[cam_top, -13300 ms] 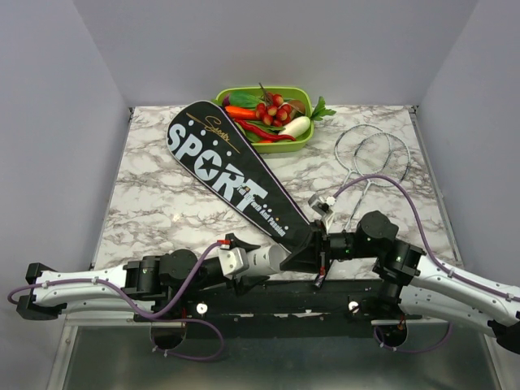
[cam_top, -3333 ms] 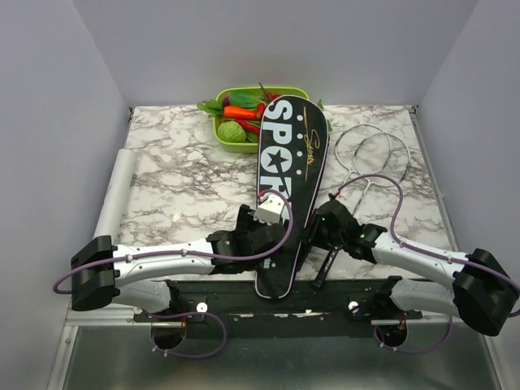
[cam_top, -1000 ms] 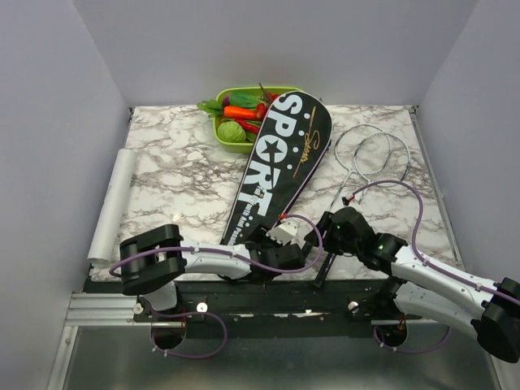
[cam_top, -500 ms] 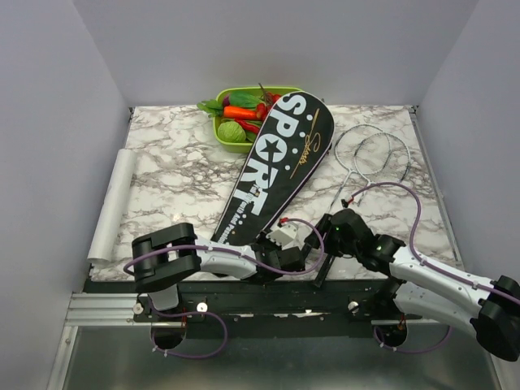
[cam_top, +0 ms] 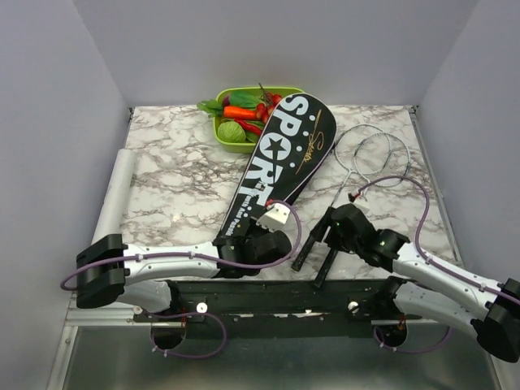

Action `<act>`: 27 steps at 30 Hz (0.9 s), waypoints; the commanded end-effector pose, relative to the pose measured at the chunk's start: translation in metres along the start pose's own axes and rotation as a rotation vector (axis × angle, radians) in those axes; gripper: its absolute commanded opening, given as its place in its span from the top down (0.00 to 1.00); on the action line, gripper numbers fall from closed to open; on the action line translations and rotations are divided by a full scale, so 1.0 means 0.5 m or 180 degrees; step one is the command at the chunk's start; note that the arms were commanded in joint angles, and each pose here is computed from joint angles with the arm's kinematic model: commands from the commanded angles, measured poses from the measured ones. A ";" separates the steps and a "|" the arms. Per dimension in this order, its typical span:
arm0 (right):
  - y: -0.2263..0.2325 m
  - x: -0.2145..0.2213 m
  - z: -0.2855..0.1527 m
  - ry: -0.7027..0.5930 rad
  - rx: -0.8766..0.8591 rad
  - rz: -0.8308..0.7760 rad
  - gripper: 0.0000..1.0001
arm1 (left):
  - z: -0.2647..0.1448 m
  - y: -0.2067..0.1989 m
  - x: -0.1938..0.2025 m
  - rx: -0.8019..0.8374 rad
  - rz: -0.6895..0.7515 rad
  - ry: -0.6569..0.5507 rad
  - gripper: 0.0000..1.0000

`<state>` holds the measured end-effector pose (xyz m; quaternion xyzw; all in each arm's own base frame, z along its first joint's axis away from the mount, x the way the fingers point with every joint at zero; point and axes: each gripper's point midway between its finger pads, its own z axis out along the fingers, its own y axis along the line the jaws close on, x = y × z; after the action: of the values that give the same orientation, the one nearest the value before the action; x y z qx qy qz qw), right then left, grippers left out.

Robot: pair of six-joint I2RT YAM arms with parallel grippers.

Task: Pack up the badminton gear

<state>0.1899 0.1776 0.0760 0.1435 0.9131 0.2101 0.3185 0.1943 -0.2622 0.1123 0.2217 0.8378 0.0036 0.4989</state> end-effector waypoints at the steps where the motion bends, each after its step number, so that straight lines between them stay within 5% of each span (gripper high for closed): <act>1: -0.029 -0.072 -0.018 -0.0379 0.0526 -0.0049 0.27 | -0.022 -0.004 -0.035 0.0282 -0.0165 -0.0041 1.00; 14: -0.141 -0.233 -0.001 -0.0636 0.1513 0.0314 0.27 | -0.062 0.010 -0.115 0.0738 -0.0744 -0.0292 1.00; 27: -0.237 -0.253 0.085 -0.0184 0.2069 0.0458 0.31 | -0.083 0.026 -0.130 0.0842 -0.0853 -0.0408 1.00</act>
<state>0.2852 0.0368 0.0570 0.3134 0.9065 -0.0692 0.2744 0.1913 -0.2644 0.1802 0.1766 0.8283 -0.1624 0.5063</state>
